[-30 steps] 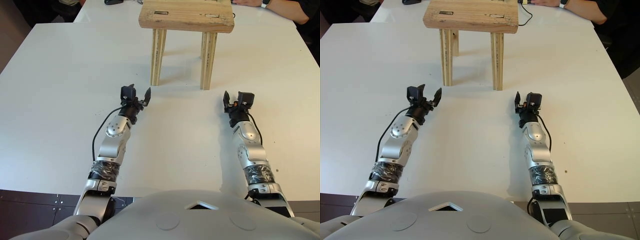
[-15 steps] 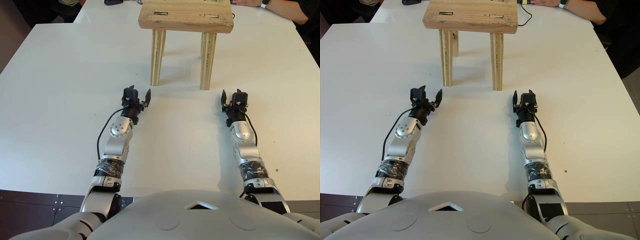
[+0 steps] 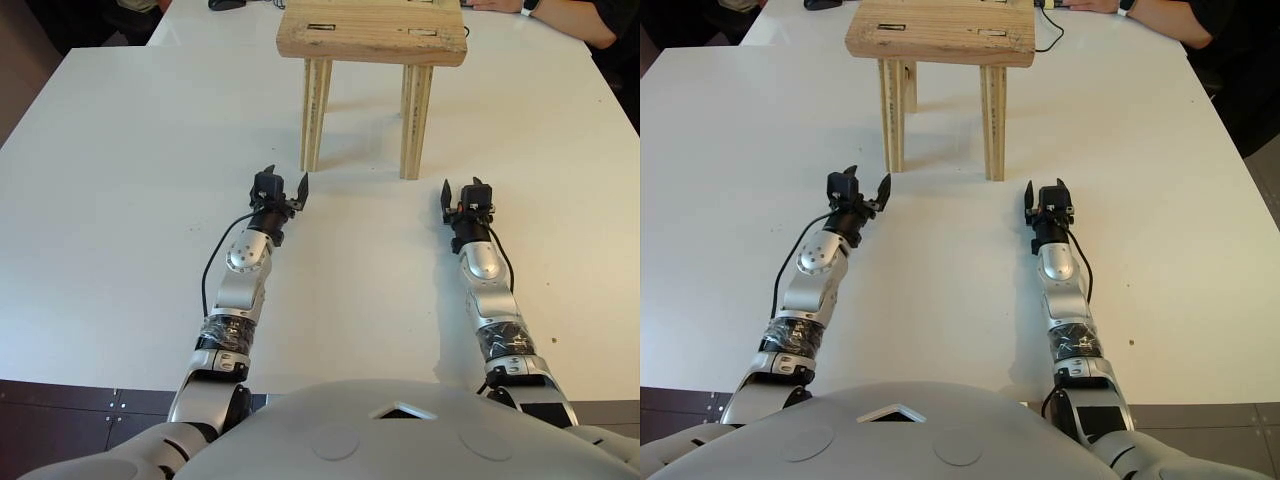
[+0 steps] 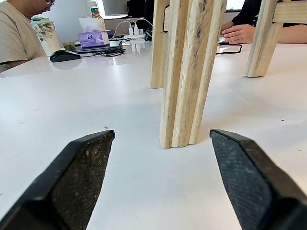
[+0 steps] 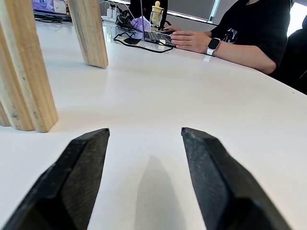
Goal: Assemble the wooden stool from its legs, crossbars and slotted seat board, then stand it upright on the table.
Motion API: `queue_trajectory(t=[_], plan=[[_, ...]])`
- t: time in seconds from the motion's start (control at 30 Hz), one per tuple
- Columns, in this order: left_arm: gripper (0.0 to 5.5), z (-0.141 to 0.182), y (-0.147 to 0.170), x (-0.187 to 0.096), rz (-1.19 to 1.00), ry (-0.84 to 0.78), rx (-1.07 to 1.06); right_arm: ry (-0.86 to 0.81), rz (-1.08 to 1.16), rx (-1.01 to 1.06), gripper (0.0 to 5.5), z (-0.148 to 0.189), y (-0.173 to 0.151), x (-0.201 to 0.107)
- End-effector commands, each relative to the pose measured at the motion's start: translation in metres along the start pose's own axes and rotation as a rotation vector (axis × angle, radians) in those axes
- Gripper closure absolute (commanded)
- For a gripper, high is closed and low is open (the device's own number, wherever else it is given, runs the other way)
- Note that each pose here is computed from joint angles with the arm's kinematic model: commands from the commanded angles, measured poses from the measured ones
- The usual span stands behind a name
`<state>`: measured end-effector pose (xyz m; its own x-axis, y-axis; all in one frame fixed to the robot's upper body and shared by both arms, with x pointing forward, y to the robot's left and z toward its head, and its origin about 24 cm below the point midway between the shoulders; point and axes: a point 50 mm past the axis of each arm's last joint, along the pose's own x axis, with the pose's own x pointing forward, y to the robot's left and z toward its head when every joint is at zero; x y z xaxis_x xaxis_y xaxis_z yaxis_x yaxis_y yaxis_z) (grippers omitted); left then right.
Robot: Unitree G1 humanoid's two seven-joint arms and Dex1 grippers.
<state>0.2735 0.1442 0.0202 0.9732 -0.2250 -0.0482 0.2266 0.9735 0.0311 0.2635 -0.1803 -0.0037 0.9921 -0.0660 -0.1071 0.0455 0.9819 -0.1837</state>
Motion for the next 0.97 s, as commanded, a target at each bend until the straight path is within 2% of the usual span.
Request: queue_trajectory(t=[0.03, 0.2, 0.37, 0.57, 0.73, 0.97], plan=[[1.81, 0.013, -0.009, 0.002, -0.03, -0.03, 0.007, 0.044, 0.003, 0.013, 2.74, -0.005, 0.007, -0.009], [1.81, 0.025, -0.014, -0.006, -0.027, -0.08, 0.006, -0.041, -0.011, 0.001, 2.74, 0.014, 0.01, -0.023], [1.81, 0.051, -0.021, -0.015, -0.008, -0.241, 0.003, -0.243, -0.027, 0.007, 2.74, 0.053, 0.012, -0.04], [1.81, 0.085, -0.028, -0.03, -0.077, -0.413, -0.096, -0.43, 0.002, 0.044, 2.74, 0.105, 0.018, -0.056], [1.81, 0.101, -0.024, -0.027, -0.085, -0.465, -0.091, -0.486, -0.009, 0.065, 2.74, 0.13, 0.021, -0.058], [1.81, 0.106, -0.02, -0.024, -0.073, -0.479, -0.097, -0.49, -0.009, 0.062, 2.74, 0.135, 0.024, -0.056]])
